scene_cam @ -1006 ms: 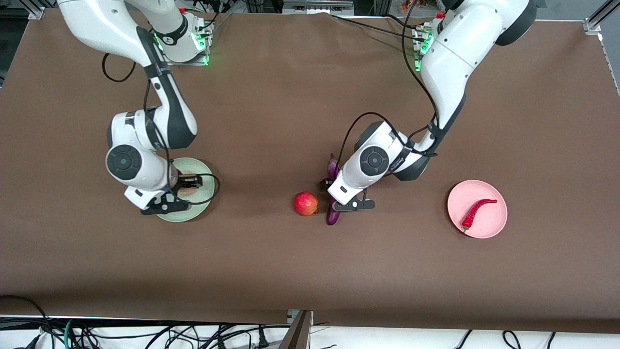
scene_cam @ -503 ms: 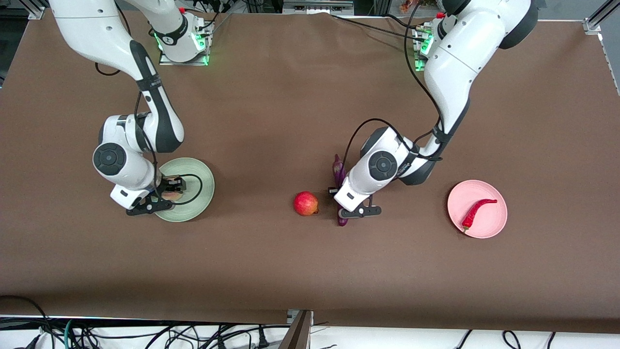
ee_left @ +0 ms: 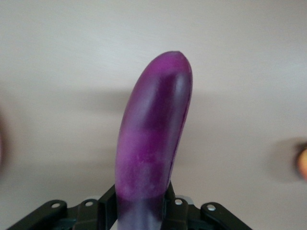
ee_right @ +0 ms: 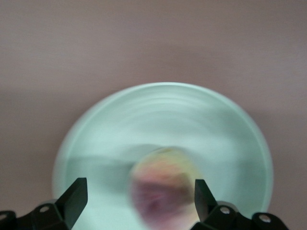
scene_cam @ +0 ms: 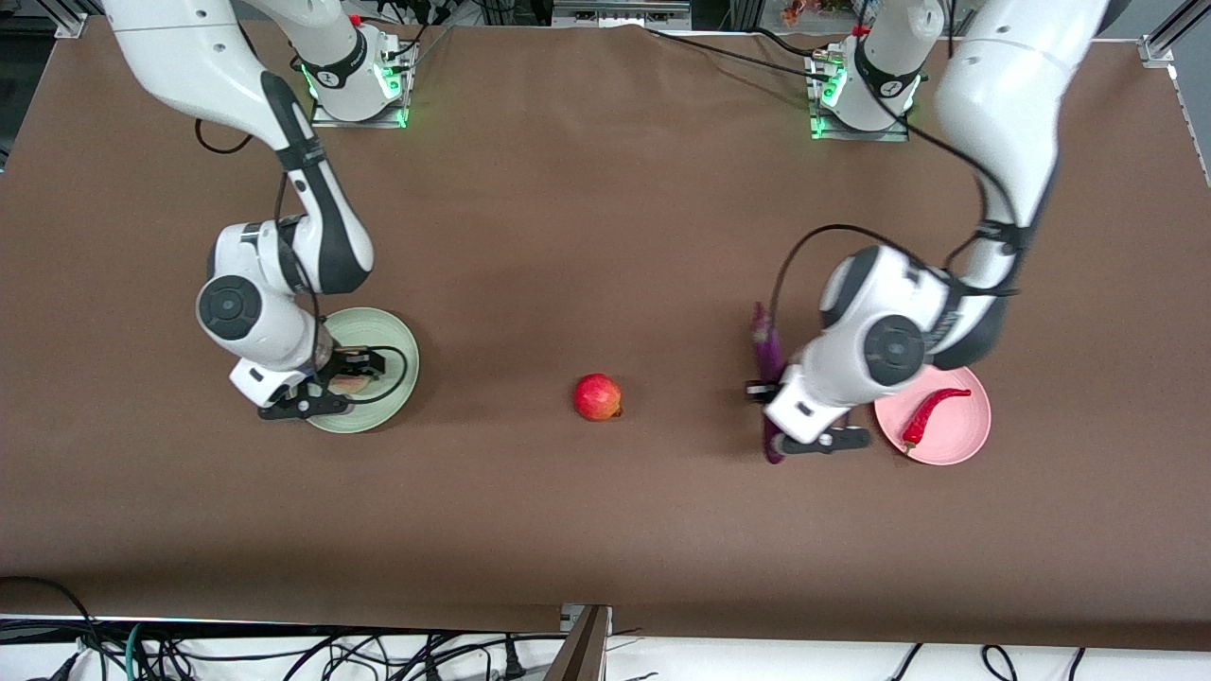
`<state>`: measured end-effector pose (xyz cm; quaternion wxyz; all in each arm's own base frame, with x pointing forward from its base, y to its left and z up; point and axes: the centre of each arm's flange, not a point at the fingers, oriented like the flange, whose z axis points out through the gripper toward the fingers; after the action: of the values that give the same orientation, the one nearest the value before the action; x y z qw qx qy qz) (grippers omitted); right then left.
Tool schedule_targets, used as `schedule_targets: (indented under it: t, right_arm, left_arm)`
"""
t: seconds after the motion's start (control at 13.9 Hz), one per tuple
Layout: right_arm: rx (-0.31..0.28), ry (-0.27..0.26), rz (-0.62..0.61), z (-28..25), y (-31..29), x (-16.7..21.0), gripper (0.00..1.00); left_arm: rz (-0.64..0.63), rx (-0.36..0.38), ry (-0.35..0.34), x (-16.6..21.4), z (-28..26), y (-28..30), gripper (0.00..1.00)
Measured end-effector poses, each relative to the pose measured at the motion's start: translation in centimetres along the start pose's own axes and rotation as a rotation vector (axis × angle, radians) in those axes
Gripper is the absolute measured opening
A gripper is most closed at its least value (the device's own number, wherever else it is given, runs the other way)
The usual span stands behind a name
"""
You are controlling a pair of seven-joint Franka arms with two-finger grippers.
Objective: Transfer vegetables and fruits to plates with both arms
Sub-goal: 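Carry the eggplant to the pink plate while the right gripper reaches the apple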
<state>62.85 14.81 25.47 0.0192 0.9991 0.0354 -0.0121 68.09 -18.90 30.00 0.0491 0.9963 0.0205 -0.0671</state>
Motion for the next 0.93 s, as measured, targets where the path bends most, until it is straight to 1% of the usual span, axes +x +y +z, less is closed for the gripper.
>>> schedule_targets:
  t: [0.14, 0.29, 0.36, 0.5, 0.65, 0.79, 0.86, 0.93]
  right_arm:
    - [0.025, 0.005, 0.078, -3.2, -5.3, 0.5, 0.99]
    - [0.087, 0.02, 0.169, -5.5, -10.9, 0.5, 0.99]
    - [0.124, 0.015, 0.217, -5.8, -13.7, 0.4, 0.99]
    - [0.166, 0.011, 0.295, -5.1, -19.3, 0.2, 0.99]
    - [0.209, 0.052, 0.364, -3.6, -23.9, 0.5, 0.99]
    - [0.255, 0.097, 0.416, -0.8, -27.7, 0.2, 0.99]
    - [0.267, 0.106, 0.429, 0.5, -29.5, -0.4, 0.99]
    - [0.274, 0.109, 0.435, 1.4, -30.7, -0.8, 0.99]
  left_arm:
    - [0.096, 0.0, -0.031, 1.3, -0.5, -7.4, 0.35]
    - [0.176, -0.006, -0.074, 1.7, 0.3, -14.6, 0.35]
    - [0.201, 0.002, -0.093, 1.7, 1.1, -17.5, 0.35]
    - [0.22, 0.048, -0.121, 1.5, 2.5, -21.5, 0.35]
    - [0.214, 0.064, -0.146, 1.3, 3.8, -23.7, 0.35]
    - [0.212, 0.06, -0.164, 1.2, 5.1, -24.4, 0.49]
    - [0.212, 0.059, -0.165, 1.2, 5.3, -24.4, 0.6]
    - [0.213, 0.06, -0.161, 1.3, 5.1, -24.4, 0.69]
